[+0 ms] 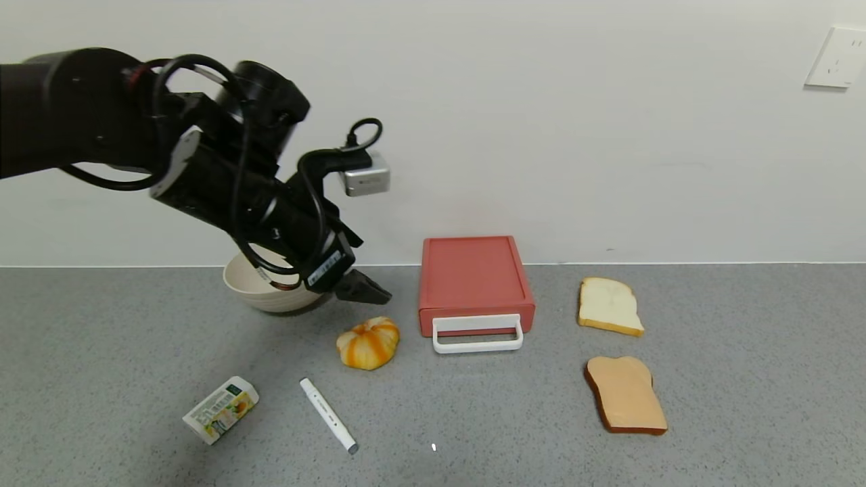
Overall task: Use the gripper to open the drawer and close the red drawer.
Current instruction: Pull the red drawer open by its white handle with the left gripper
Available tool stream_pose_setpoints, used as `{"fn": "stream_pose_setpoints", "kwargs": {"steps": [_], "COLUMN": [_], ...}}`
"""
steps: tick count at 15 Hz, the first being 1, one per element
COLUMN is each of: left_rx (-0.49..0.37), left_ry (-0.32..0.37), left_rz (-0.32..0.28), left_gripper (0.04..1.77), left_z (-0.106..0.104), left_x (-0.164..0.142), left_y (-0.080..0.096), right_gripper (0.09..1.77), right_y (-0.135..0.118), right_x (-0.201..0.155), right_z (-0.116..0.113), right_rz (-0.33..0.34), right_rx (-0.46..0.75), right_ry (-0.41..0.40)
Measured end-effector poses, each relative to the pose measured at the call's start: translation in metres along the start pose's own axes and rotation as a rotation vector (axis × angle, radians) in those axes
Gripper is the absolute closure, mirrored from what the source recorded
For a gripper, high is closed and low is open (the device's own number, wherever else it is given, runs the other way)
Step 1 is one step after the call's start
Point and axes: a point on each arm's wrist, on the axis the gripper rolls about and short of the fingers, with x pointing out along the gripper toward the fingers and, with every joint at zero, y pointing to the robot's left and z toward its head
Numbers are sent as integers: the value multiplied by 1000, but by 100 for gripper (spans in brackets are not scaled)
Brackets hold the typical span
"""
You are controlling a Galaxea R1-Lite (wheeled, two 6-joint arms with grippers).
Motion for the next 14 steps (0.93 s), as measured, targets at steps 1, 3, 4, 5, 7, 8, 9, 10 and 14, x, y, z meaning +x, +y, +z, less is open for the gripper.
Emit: {"fn": "stream_pose_setpoints", "kwargs": {"steps": [1, 3, 4, 5, 7, 8, 9, 10, 14], "left_rx": [89, 238, 267, 284, 311, 324, 335, 344, 362], "left_ry": [25, 54, 65, 78, 98, 101, 108, 115, 147], "left_rz": [-45, -116, -146, -173, -218, -233, -248, -262, -297], "left_gripper": [8, 8, 8, 8, 8, 8, 8, 8, 8], "left_z": [6, 13, 16, 18, 20, 21, 22, 23, 20], "left_x": [17, 46, 60, 71, 90, 100, 109, 119, 151], "left_y": [-3, -13, -18, -25, -36, -41, -46, -51, -63], "right_gripper": [15, 15, 15, 15, 15, 15, 15, 15, 15], "right_y": [0, 0, 0, 0, 0, 0, 0, 0, 0], "right_x": [0, 0, 0, 0, 0, 0, 0, 0, 0], "right_z": [0, 0, 0, 0, 0, 0, 0, 0, 0], "right_rz": [0, 0, 0, 0, 1, 1, 1, 1, 1], "right_rx": [0, 0, 0, 0, 0, 1, 1, 1, 1], "right_ry": [0, 0, 0, 0, 0, 0, 0, 0, 0]}}
